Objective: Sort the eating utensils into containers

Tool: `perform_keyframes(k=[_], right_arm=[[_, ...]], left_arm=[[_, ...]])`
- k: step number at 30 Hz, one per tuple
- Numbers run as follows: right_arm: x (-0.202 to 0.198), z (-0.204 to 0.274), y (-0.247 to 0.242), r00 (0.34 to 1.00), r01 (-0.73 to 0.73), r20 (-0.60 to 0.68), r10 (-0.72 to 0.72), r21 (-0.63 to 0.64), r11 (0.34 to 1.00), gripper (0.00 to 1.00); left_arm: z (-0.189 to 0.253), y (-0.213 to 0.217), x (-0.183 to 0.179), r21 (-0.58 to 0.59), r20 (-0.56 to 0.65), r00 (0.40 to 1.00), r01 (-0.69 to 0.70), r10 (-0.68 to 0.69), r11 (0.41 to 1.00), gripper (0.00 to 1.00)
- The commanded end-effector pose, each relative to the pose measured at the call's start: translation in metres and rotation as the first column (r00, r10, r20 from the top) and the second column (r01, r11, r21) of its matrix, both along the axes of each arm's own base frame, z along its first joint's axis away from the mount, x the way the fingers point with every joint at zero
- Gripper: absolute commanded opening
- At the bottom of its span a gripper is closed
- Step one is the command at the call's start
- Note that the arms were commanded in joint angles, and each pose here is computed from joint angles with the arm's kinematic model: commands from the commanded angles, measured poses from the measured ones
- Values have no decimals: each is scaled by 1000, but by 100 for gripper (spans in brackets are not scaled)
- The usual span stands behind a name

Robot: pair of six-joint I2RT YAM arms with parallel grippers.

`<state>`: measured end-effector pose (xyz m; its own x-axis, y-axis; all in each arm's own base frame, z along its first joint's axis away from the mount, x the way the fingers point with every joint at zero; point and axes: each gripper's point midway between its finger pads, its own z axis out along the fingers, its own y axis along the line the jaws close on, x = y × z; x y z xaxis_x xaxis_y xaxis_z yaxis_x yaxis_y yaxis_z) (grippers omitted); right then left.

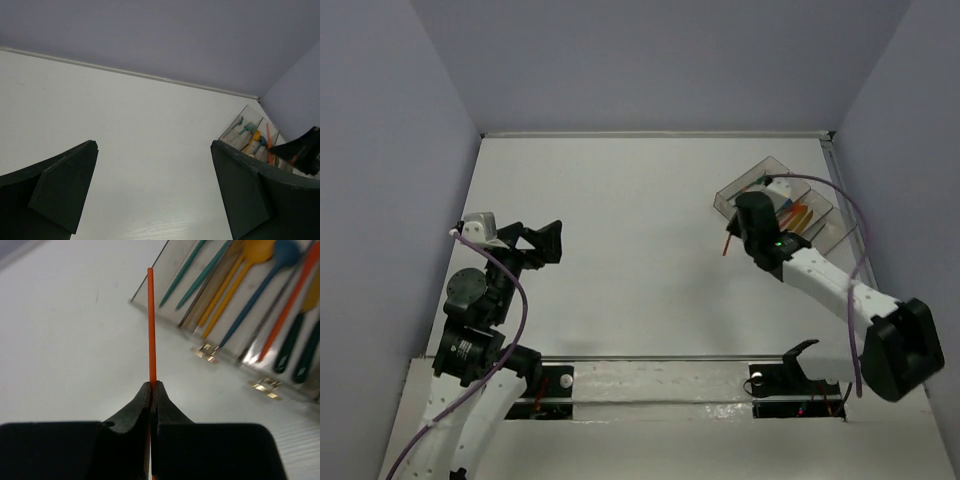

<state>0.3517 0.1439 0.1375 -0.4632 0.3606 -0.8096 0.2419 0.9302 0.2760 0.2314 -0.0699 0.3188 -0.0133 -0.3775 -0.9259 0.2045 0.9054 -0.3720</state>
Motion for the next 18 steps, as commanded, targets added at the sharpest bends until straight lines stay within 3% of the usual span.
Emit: perform_keyframes(k=[1, 4, 8, 13, 18], right_arm=[[8, 45, -91, 972, 187, 140, -188, 21, 982, 0], [7, 47, -160, 932, 330, 150, -330, 29, 944, 0], [7, 44, -216, 880, 454, 144, -452, 23, 891, 0], [10, 18, -248, 847, 530, 75, -527, -27, 848, 0], [10, 2, -266, 827, 559, 50, -560, 32, 828, 0]], left_arm=[[19, -6, -8, -22, 71, 997, 39, -38, 999, 99], [20, -8, -9, -23, 74, 996, 50, -48, 998, 99], [20, -12, -12, -21, 76, 995, 68, -66, 997, 99], [21, -12, -14, -21, 80, 994, 73, -71, 997, 99], [21, -14, -14, -23, 79, 994, 80, -78, 997, 99]])
